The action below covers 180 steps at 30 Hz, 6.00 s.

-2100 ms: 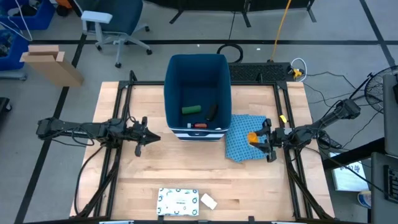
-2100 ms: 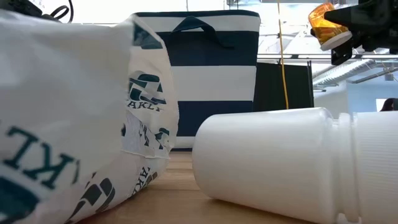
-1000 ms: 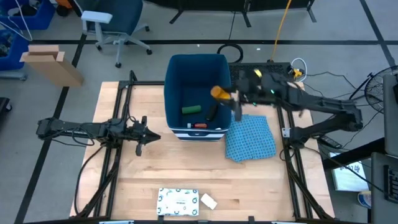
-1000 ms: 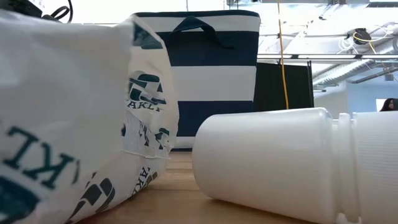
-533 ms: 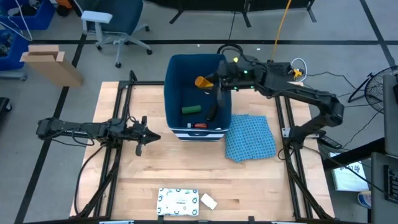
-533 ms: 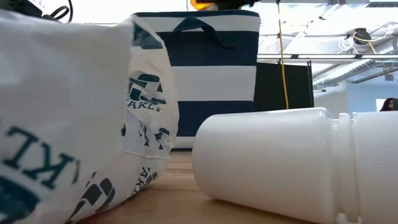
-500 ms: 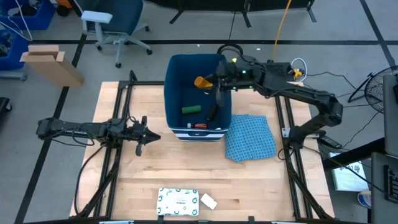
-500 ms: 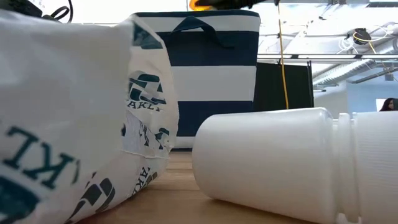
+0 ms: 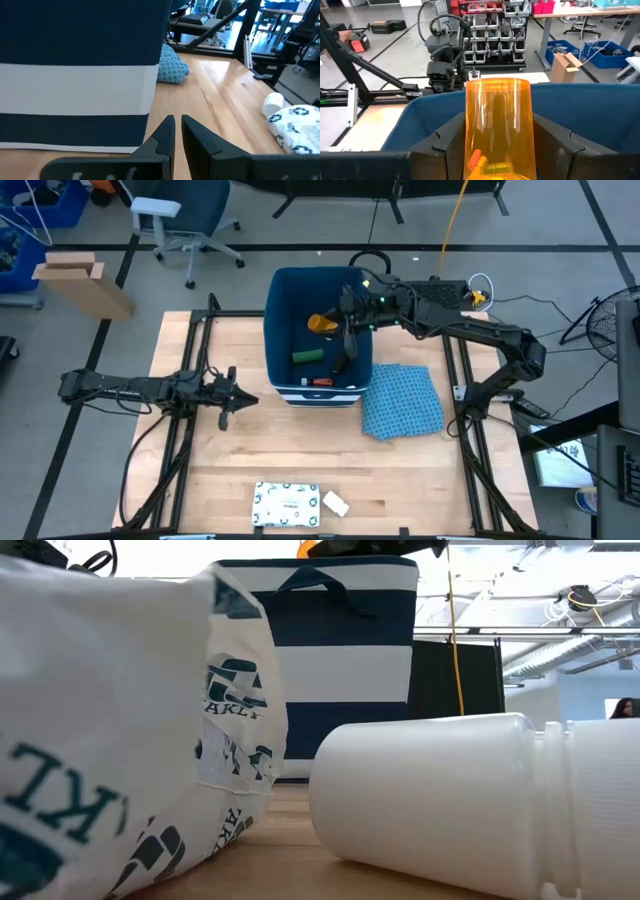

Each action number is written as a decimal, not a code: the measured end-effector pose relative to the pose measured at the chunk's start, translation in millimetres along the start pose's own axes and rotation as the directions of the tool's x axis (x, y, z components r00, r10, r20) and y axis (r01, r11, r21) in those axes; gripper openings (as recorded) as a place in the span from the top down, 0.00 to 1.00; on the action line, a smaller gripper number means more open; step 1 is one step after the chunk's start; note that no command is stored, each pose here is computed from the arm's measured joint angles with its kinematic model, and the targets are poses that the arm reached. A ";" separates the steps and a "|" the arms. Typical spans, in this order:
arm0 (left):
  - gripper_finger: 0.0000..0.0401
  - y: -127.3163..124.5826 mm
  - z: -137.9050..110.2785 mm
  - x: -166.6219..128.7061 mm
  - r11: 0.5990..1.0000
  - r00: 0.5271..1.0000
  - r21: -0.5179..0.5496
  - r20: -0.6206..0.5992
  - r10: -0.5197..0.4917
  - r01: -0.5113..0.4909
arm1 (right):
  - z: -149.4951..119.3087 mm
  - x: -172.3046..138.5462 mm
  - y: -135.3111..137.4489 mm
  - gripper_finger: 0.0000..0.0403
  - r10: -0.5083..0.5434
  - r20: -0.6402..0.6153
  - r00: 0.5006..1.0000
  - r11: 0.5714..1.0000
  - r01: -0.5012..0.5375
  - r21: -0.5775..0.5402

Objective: Pick & place medical supplies in basket/bin
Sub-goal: Put the yellow medicine bottle into the blue bin, then put the mailer bag into the blue bin

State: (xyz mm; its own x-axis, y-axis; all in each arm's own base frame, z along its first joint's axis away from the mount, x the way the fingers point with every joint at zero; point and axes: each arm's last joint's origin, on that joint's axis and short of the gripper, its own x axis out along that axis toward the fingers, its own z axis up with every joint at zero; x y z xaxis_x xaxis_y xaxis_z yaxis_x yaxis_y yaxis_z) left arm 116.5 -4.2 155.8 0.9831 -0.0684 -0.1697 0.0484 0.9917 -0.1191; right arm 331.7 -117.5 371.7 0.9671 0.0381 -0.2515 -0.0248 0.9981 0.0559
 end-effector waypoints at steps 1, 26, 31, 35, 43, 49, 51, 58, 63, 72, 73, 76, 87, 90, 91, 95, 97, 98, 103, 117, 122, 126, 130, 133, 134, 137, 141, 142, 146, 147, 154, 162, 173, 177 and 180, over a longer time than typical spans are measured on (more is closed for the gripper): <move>0.91 0.1 0.0 0.0 1.000 1.000 0.010 0.000 0.004 -0.004 | 0.0 0.5 1.4 0.55 0.003 -0.001 1.000 1.000 -0.003 -0.005; 0.91 1.4 -0.2 0.0 0.999 0.999 -0.018 0.001 0.045 -0.045 | -2.9 -4.3 -5.5 0.55 -0.041 -0.076 0.996 0.999 0.041 -0.013; 0.91 1.4 -0.2 0.0 0.999 0.999 0.021 0.001 0.046 -0.046 | -18.1 2.7 -10.2 0.55 -0.088 -0.150 0.985 0.994 0.078 -0.075; 0.91 1.4 0.2 0.0 0.998 0.999 0.052 0.005 0.047 -0.047 | -28.9 17.1 -21.8 0.55 -0.108 -0.192 0.976 0.990 0.088 -0.110; 0.91 1.8 0.5 -0.1 0.996 0.998 0.071 0.010 0.061 -0.062 | -58.9 26.2 -47.2 0.55 -0.164 -0.509 0.845 0.978 0.070 -0.198; 0.91 2.2 0.6 -0.1 0.994 0.997 0.078 0.012 0.072 -0.073 | -69.0 40.3 -45.5 0.55 -0.162 -0.535 0.829 0.970 0.035 -0.239; 0.91 2.2 0.4 -0.1 0.994 0.997 0.078 0.010 0.073 -0.073 | -65.2 43.1 -46.0 0.55 -0.177 -0.497 0.849 0.963 0.046 -0.264; 0.91 2.7 0.4 -0.1 0.992 0.996 0.083 0.012 0.089 -0.090 | -44.5 53.7 -39.7 0.55 -0.185 -0.381 0.906 0.945 0.057 -0.322; 0.91 3.8 1.3 -0.3 0.986 0.991 0.098 0.025 0.131 -0.133 | -37.4 79.5 -34.6 0.56 -0.099 -0.356 0.929 0.953 -0.014 -0.301; 0.91 4.0 1.5 -0.3 0.984 0.990 0.107 0.027 0.137 -0.139 | -73.6 126.0 -54.8 0.57 -0.075 -0.448 0.891 0.964 -0.049 -0.260; 0.91 3.9 1.5 -0.3 0.985 0.991 0.107 0.027 0.134 -0.136 | -76.8 129.6 -56.3 0.57 -0.077 -0.444 0.893 0.965 -0.045 -0.257; 0.91 3.8 1.1 -0.2 0.986 0.991 0.105 0.023 0.130 -0.132 | -88.3 143.2 -59.7 0.57 -0.070 -0.428 0.901 0.973 -0.032 -0.228; 0.91 3.5 0.7 -0.2 0.990 0.993 0.073 0.017 0.116 -0.117 | -152.7 181.4 -53.9 0.57 0.037 -0.545 0.838 0.987 -0.118 -0.114; 0.91 3.4 0.7 -0.2 0.991 0.993 0.069 0.017 0.114 -0.115 | -165.8 186.1 -54.0 0.57 0.048 -0.574 0.817 0.989 -0.121 -0.090; 0.91 3.4 0.6 -0.2 0.991 0.993 0.066 0.016 0.114 -0.115 | -169.5 187.5 -54.4 0.57 0.050 -0.580 0.813 0.989 -0.122 -0.086; 0.91 3.4 0.7 -0.2 0.991 0.993 0.065 0.017 0.114 -0.114 | -175.5 187.0 -54.7 0.57 0.060 -0.603 0.796 0.991 -0.120 -0.060; 0.91 3.4 0.7 -0.2 0.991 0.993 0.065 0.017 0.114 -0.114 | -179.9 186.5 -54.1 0.57 0.063 -0.611 0.789 0.991 -0.121 -0.054; 0.91 3.4 0.6 -0.2 0.991 0.993 0.065 0.016 0.114 -0.114 | -181.2 186.3 -53.8 0.57 0.067 -0.615 0.786 0.992 -0.121 -0.046; 0.91 3.4 0.7 -0.2 0.991 0.993 0.072 0.017 0.114 -0.114 | -182.1 186.2 -53.9 0.57 0.067 -0.619 0.783 0.992 -0.119 -0.043; 0.91 3.4 0.7 -0.2 0.990 0.993 0.077 0.017 0.114 -0.114 | -182.6 186.2 -54.1 0.56 0.060 -0.620 0.782 0.992 -0.117 -0.052; 0.91 3.4 0.7 -0.2 0.990 0.993 0.077 0.017 0.113 -0.114 | -182.2 186.6 -53.8 0.48 0.059 -0.617 0.785 0.991 -0.121 -0.058; 0.91 3.4 0.7 -0.2 0.990 0.993 0.077 0.017 0.113 -0.114 | -182.0 186.9 -53.7 0.41 0.059 -0.614 0.787 0.991 -0.120 -0.059; 0.91 3.4 0.7 -0.2 0.991 0.993 0.074 0.017 0.114 -0.114 | -174.0 183.4 -52.9 0.36 0.051 -0.604 0.796 0.992 -0.110 -0.062; 0.91 3.3 0.7 -0.2 0.991 0.993 0.073 0.017 0.113 -0.114 | -155.6 177.0 -51.3 0.33 0.036 -0.568 0.823 0.991 -0.101 -0.085; 0.91 3.3 0.7 -0.2 0.991 0.994 0.073 0.017 0.111 -0.112 | -148.1 173.4 -50.3 0.32 0.032 -0.557 0.830 0.991 -0.098 -0.089; 0.91 2.9 0.6 -0.1 0.993 0.995 0.073 0.015 0.097 -0.098 | -123.9 162.7 -47.2 0.30 0.018 -0.509 0.860 0.989 -0.090 -0.116; 0.91 2.6 0.6 -0.1 0.993 0.996 0.072 0.014 0.088 -0.089 | -98.8 148.0 -42.9 0.30 -0.021 -0.474 0.880 0.987 -0.059 -0.152; 0.91 2.6 0.7 -0.1 0.994 0.996 0.070 0.015 0.089 -0.089 | -92.8 143.7 -41.8 0.30 -0.029 -0.468 0.883 0.986 -0.051 -0.158; 0.91 2.5 0.6 -0.1 0.994 0.996 0.068 0.014 0.086 -0.086 | -61.1 122.0 -35.7 0.30 -0.055 -0.406 0.912 0.983 -0.021 -0.181; 0.91 2.5 0.6 -0.1 0.994 0.996 0.065 0.014 0.086 -0.087 | -53.2 115.7 -33.5 0.30 -0.059 -0.391 0.919 0.983 -0.016 -0.184; 0.91 2.3 0.6 -0.1 0.995 0.997 0.064 0.014 0.077 -0.077 | 1.0 61.3 -15.2 0.30 -0.084 -0.293 0.953 0.982 0.029 -0.187; 0.91 2.0 0.6 -0.1 0.996 0.998 0.059 0.012 0.069 -0.069 | 42.0 -12.1 16.3 0.35 -0.093 -0.263 0.960 0.987 0.054 -0.153; 0.91 2.0 0.6 -0.1 0.996 0.998 0.058 0.012 0.069 -0.070 | 84.1 -111.3 86.3 0.90 -0.055 -0.085 0.995 0.982 0.038 -0.185; 0.91 2.0 0.6 -0.1 0.996 0.998 0.056 0.012 0.069 -0.070 | 82.9 -142.2 108.3 0.97 0.010 -0.034 0.999 0.980 -0.017 -0.197; 0.91 2.0 0.6 0.0 0.996 0.998 0.056 0.012 0.069 -0.070 | 70.5 -156.3 120.3 0.97 0.058 -0.006 0.998 0.983 -0.058 -0.174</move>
State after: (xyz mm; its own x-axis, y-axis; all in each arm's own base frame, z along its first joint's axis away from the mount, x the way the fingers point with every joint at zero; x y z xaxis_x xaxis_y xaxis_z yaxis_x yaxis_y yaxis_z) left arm 116.6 -2.1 156.1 0.9862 0.0015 -0.1656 -0.0103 0.9986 -0.0524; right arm 195.4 -6.7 485.8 0.9625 0.0965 -0.2535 -0.1248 0.9873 -0.0981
